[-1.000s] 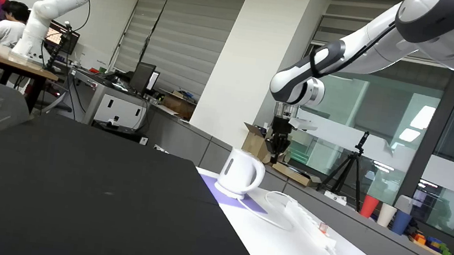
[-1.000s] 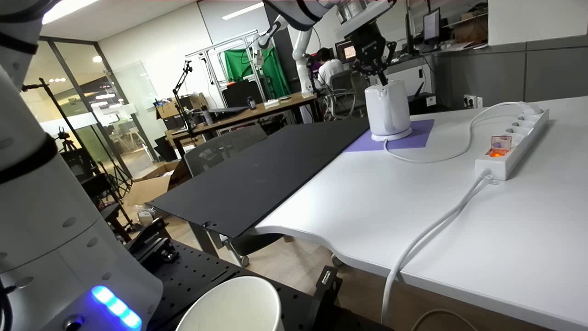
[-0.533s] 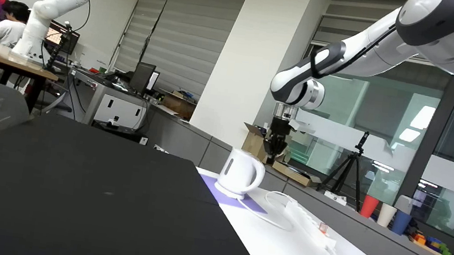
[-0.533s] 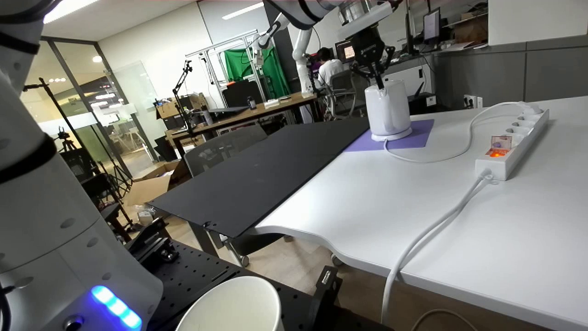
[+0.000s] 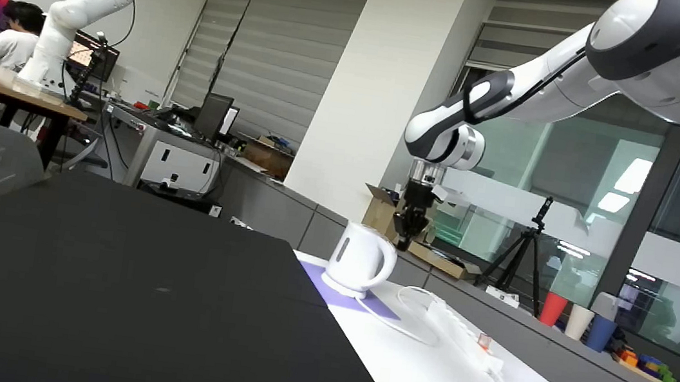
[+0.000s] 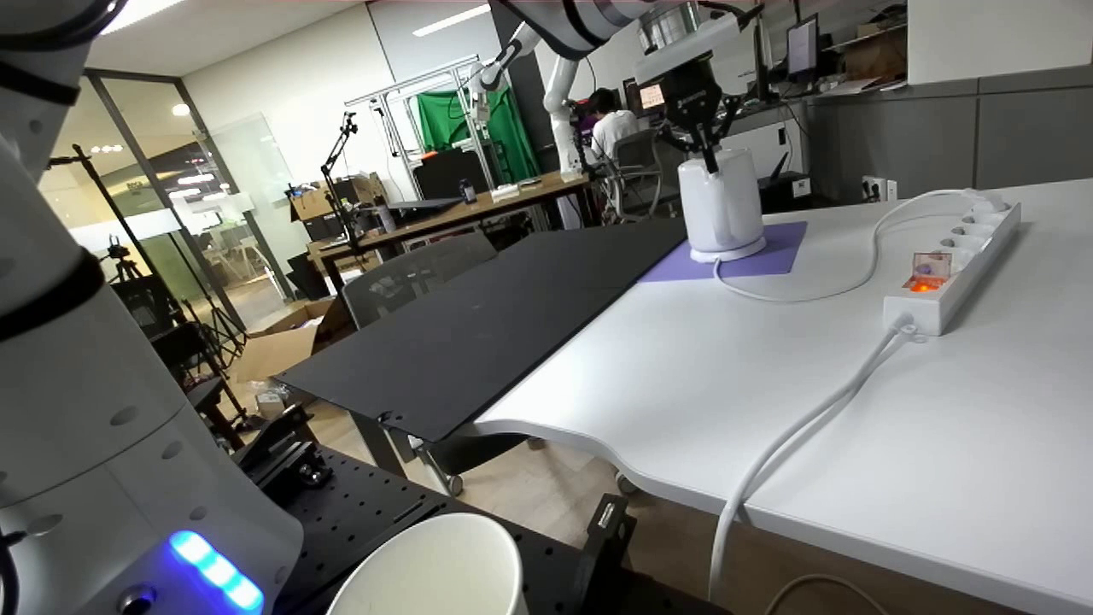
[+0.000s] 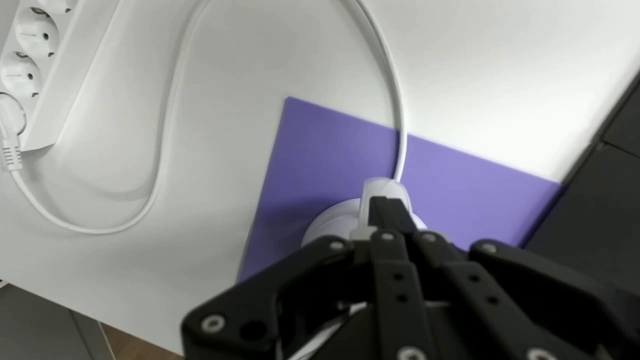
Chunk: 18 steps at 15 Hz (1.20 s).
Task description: Press the button on the kettle handle
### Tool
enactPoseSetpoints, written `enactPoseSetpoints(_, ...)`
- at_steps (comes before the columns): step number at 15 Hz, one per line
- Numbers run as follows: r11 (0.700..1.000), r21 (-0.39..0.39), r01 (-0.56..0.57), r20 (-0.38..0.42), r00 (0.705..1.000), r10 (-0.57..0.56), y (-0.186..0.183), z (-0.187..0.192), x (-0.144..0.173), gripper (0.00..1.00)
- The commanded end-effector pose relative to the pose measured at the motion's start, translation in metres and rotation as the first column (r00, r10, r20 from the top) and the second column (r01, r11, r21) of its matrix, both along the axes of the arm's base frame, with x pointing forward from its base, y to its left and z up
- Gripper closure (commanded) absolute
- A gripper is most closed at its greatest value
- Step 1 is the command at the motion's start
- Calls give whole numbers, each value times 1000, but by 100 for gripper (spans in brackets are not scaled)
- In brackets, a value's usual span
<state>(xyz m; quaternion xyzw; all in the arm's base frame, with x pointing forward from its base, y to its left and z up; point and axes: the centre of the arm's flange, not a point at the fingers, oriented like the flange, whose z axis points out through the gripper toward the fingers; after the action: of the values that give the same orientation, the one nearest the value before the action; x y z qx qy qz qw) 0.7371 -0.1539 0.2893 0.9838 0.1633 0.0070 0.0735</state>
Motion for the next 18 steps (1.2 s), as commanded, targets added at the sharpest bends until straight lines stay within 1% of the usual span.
enactPoseSetpoints(1,1000,27,-14,13,1000,13,-6,-1,17,100)
enactPoseSetpoints(10,998,63,-18,8,1000,18,-16,-17,20,100)
enactPoseSetpoints(14,999,52,-8,1,1000,8,-14,-2,17,100)
enactPoseSetpoints(18,1000,29,2,-37,999,-1,-12,12,15,100)
